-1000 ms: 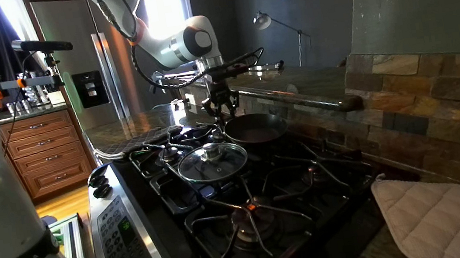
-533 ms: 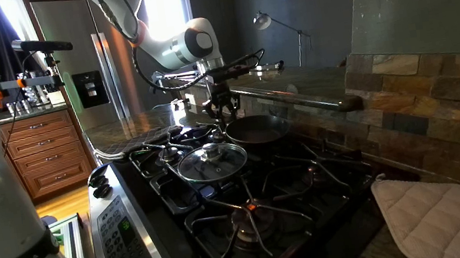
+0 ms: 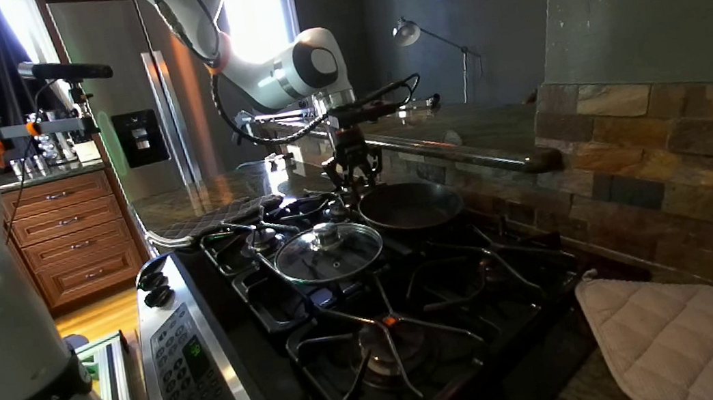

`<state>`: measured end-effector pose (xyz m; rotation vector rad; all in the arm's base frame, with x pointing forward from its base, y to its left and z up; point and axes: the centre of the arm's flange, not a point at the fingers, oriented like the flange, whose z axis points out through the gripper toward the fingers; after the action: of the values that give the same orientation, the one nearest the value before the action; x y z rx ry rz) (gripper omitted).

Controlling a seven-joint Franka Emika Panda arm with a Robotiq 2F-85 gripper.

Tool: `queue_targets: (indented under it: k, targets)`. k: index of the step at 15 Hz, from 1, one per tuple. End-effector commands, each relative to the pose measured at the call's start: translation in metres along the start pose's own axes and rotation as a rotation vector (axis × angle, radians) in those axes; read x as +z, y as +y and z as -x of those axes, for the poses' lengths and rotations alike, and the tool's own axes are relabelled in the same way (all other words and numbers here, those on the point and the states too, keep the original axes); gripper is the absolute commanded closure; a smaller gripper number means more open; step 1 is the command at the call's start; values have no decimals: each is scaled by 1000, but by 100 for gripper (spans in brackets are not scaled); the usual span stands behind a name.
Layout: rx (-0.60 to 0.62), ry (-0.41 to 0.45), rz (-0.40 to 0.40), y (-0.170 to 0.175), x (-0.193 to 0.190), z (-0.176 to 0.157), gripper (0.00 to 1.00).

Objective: Move the black pan to the right then put the lid on top

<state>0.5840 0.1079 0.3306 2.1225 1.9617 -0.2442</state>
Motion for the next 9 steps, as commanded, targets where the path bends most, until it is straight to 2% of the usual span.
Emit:
queue_targets:
  k: [1, 9]
  targets:
    - [2, -33, 8, 2, -1, 14, 77]
    - [11, -77, -1, 0, 8, 41, 77]
